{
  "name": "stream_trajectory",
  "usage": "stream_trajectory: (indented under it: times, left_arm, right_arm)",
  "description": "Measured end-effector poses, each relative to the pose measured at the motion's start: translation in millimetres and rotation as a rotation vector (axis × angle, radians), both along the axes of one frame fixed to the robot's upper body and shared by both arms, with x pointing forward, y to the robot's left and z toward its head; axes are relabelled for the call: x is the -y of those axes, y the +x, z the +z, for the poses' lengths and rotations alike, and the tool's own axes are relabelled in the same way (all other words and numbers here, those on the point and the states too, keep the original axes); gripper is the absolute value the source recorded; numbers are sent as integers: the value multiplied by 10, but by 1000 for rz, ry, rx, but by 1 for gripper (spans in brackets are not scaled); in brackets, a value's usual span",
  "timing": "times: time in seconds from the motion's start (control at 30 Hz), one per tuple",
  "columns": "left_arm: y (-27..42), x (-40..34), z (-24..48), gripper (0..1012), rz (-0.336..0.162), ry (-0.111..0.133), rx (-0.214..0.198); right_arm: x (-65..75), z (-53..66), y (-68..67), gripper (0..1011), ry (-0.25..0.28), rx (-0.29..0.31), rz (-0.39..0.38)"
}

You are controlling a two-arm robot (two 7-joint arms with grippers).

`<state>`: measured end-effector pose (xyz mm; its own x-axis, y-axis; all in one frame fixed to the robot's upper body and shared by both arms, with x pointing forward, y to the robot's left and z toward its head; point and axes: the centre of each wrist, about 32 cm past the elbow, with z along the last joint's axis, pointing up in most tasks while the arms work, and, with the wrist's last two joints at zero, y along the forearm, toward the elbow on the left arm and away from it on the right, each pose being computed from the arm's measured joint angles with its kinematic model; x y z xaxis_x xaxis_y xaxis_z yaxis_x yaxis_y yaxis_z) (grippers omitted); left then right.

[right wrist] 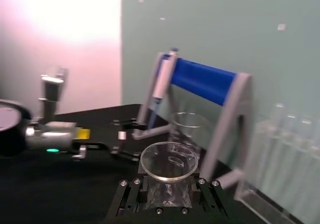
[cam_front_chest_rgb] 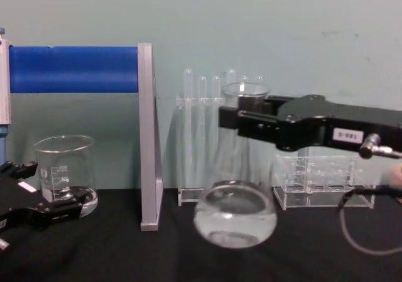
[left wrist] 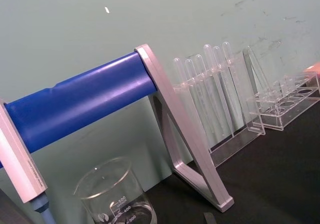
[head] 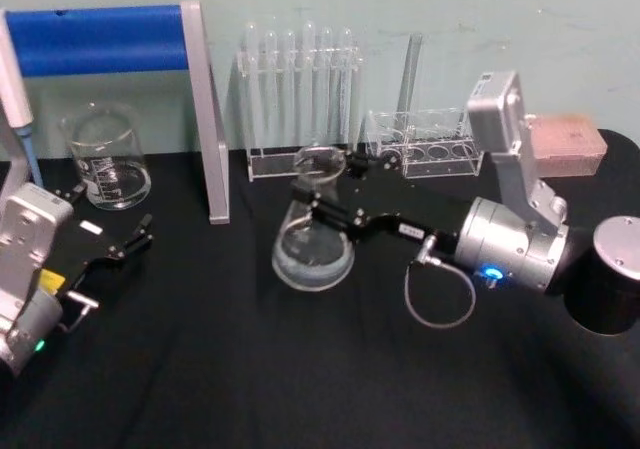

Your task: Grasp the erlenmeyer flask with one hand, shake it three times, then place it back.

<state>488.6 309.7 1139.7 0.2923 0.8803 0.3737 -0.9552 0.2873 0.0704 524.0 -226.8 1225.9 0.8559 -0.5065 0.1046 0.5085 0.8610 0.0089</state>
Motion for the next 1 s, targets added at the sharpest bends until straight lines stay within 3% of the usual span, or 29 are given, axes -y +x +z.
stream_trajectory:
  times: [0.23,0.47,0.8,1.0]
  left_arm:
    - [0,0,0,1001,0,0,0]
    - [0,0,0,1001,0,0,0]
    - [0,0,0,1001,0,0,0]
    - [0,0,0,1001,0,0,0]
  right_arm:
    - [-171,-6,-46,456,8,-9,168]
    - [-272,-8,-89,457,5,-20,289]
    - [-347,-20,-145,456,-13,-35,407]
    - [-363,-22,-151,456,-18,-34,434]
